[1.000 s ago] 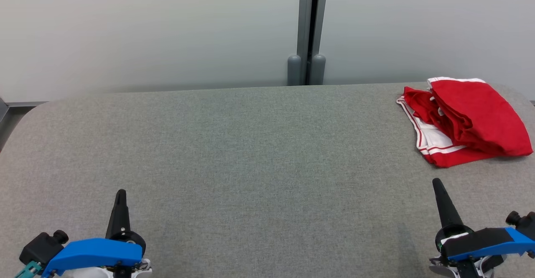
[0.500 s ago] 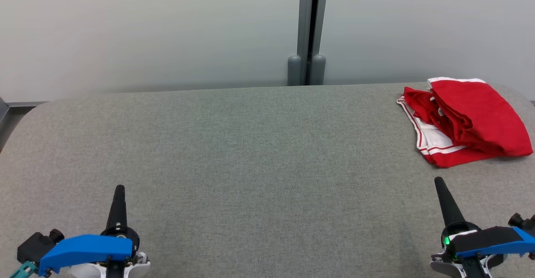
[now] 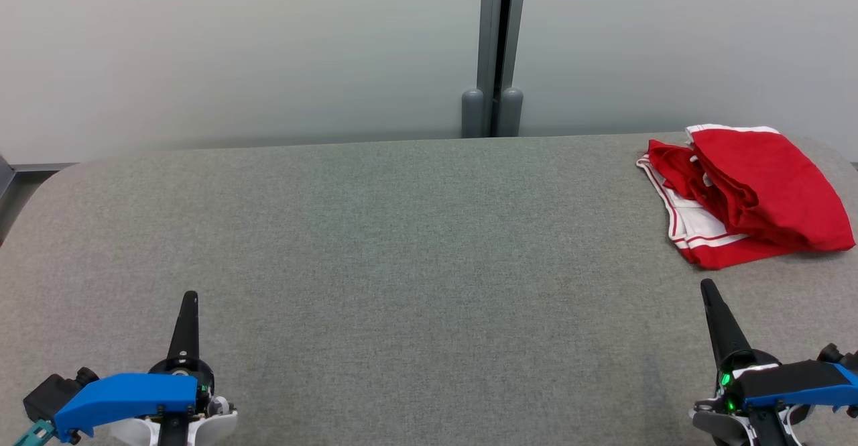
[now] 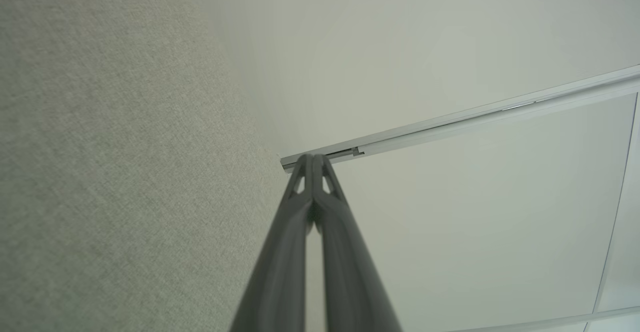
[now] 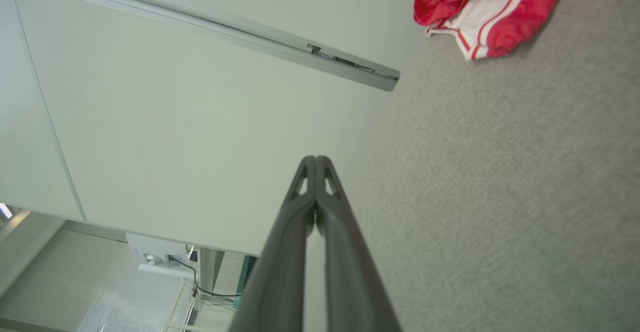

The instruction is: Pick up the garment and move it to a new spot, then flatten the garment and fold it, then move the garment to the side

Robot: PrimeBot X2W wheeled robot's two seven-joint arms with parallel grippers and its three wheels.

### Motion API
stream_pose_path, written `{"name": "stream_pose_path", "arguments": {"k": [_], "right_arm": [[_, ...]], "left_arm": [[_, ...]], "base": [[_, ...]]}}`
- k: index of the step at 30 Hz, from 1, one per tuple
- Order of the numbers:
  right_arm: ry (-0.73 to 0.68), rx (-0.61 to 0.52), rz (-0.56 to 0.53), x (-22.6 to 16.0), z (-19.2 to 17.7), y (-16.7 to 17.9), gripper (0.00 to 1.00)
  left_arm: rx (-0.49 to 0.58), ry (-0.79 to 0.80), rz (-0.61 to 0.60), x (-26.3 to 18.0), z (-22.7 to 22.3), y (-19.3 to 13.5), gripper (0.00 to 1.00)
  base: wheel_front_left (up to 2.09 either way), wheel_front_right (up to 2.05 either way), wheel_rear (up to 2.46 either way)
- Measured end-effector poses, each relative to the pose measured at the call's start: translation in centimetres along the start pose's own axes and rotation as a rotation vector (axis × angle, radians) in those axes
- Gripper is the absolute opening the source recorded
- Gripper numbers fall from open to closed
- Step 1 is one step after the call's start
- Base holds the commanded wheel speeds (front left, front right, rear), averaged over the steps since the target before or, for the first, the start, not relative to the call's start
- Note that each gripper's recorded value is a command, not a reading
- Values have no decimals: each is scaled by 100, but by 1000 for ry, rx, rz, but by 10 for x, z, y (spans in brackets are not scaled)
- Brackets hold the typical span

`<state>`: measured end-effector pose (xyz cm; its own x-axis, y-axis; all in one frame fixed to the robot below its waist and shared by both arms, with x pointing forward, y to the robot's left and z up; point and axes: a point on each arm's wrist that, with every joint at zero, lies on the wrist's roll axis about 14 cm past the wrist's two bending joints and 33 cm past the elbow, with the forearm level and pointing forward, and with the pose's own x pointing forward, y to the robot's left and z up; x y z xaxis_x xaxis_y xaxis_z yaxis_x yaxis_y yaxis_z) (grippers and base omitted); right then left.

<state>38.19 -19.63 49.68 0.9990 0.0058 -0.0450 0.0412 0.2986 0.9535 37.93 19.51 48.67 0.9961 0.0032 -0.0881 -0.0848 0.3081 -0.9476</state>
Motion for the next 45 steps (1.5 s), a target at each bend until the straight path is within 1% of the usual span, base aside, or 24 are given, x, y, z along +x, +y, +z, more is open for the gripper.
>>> {"name": "stream_pose_path", "arguments": {"k": [8, 33, 41, 45], "right_arm": [[-3, 74, 3, 1, 1, 0, 0], [-9, 254, 28, 4, 4, 5, 0], [-10, 304, 32, 5, 5, 6, 0], [-11, 307, 32, 5, 5, 6, 0]], "left_arm": [[-78, -3, -14, 2, 2, -3, 0], [-263, -9, -60, 6, 9, -12, 0], [-314, -10, -73, 7, 11, -15, 0], [-315, -11, -77, 7, 11, -16, 0]], "base": [[0, 0, 0], [0, 0, 0], [0, 0, 0], [0, 0, 0]]}}
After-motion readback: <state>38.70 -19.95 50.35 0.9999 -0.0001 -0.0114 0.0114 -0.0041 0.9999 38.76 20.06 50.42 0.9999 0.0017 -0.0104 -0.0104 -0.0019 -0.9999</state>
